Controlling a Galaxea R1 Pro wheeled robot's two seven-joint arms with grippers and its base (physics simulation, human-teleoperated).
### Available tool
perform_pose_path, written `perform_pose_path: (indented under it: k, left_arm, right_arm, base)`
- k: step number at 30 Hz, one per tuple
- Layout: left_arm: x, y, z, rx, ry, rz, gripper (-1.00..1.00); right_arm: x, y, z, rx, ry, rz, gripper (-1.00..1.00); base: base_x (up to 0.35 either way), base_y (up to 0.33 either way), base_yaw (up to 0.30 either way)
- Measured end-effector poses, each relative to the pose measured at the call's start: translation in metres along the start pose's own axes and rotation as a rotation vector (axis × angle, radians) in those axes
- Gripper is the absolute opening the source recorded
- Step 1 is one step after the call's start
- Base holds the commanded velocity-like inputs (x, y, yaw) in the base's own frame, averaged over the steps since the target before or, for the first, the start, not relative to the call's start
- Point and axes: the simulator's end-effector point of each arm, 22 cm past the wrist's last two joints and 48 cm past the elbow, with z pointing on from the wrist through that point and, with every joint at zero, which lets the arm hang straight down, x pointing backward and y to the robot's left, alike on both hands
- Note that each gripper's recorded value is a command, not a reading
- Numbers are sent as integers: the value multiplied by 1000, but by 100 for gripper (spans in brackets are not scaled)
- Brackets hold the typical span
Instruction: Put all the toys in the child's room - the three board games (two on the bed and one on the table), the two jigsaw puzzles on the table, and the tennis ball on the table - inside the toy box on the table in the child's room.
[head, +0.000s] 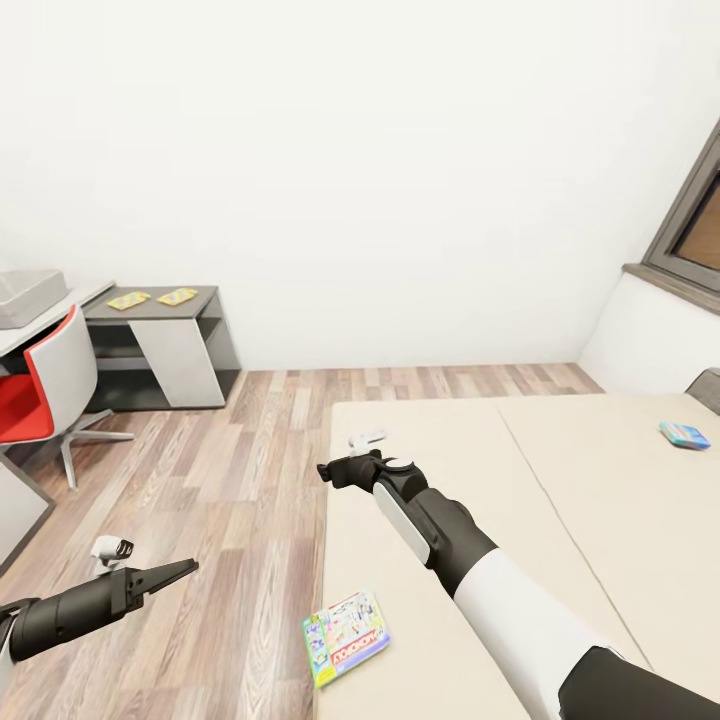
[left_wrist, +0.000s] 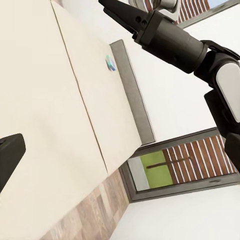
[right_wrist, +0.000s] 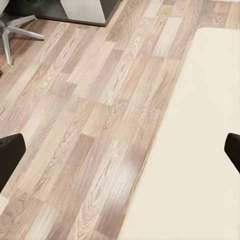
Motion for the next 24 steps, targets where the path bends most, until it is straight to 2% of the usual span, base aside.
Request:
perform_pose_path:
  k: [24]
  left_arm:
    - [-7, -15, -3, 14, -13, 33, 100]
  right_arm:
    - [-19, 7, -14, 2, -32, -28, 100]
  base:
    - [0, 0, 0]
